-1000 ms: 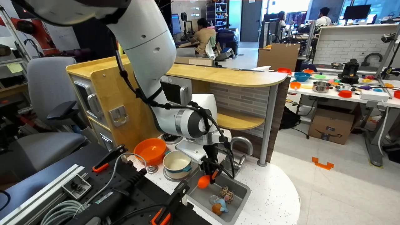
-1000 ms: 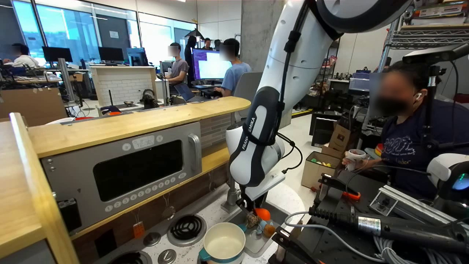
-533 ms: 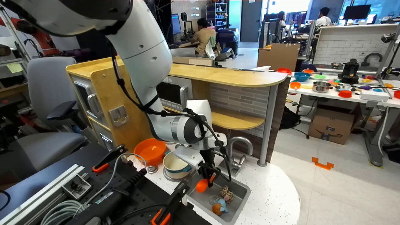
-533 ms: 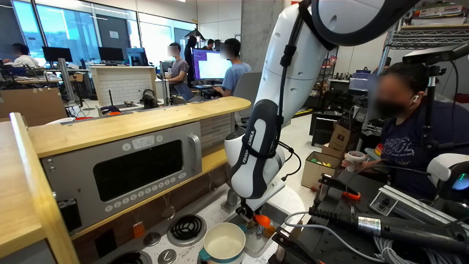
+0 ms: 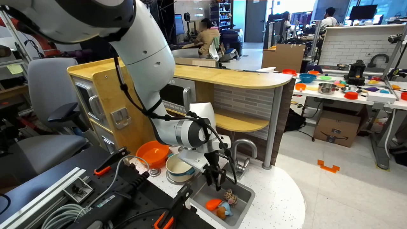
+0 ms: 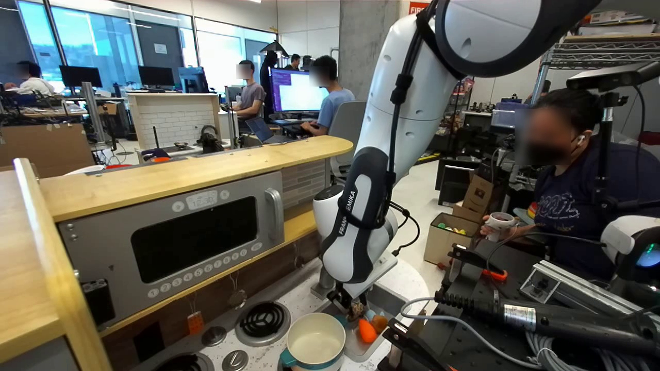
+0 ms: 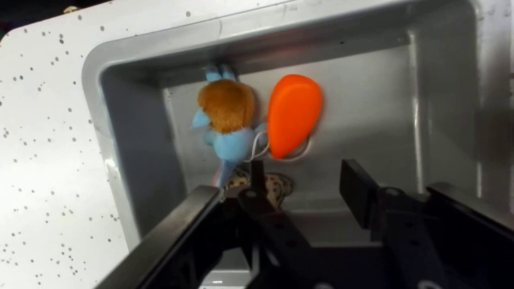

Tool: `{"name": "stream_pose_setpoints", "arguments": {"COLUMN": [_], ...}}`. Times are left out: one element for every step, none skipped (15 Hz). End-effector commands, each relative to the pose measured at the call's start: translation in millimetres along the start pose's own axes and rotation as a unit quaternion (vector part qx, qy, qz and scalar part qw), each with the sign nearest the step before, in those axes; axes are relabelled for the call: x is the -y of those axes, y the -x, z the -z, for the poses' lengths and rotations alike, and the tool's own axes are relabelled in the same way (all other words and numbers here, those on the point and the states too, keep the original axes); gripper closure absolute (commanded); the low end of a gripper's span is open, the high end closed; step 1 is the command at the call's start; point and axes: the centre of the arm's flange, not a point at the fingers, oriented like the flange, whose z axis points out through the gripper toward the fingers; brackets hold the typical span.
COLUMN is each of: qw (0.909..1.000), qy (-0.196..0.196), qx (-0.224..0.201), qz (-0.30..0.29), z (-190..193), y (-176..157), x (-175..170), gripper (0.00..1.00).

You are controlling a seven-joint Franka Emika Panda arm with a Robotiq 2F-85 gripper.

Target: Move the orange object from the orange plate into the sink

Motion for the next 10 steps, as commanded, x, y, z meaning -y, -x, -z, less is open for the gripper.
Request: {"name": "stream_pose_setpoints", "arguments": {"qw": [0.9995, 0.9994, 0.9992, 0.999, 0.9984, 0.9979, 0.9972, 0.9966, 0.996, 0.9954], "qy": [0.008, 0.007, 0.002, -0.002, -0.008, -0.012, -0.016, -0.021, -0.024, -0.026], "qx": [-0.024, -0.027, -0.029, -0.032, -0.038, -0.043, -0.05, -0.054, -0.058, -0.06], "qz": [0.017, 0.022, 0.027, 0.032, 0.04, 0.047, 0.053, 0.059, 0.064, 0.07], "z": [-2.4, 0.7, 7.4, 13.6, 23.5, 33.4, 41.3, 50.9, 59.0, 67.0], "y": [2.1, 4.0, 7.3, 9.9, 14.3, 18.7, 22.3, 27.5, 32.6, 37.6], "x": [4.5, 5.1, 5.9, 6.7, 7.2, 7.5, 7.4, 6.7, 5.6, 4.4], "gripper": [0.16, 0.08, 0.02, 0.0, 0.0, 0.0, 0.0, 0.0, 0.0, 0.0]}}
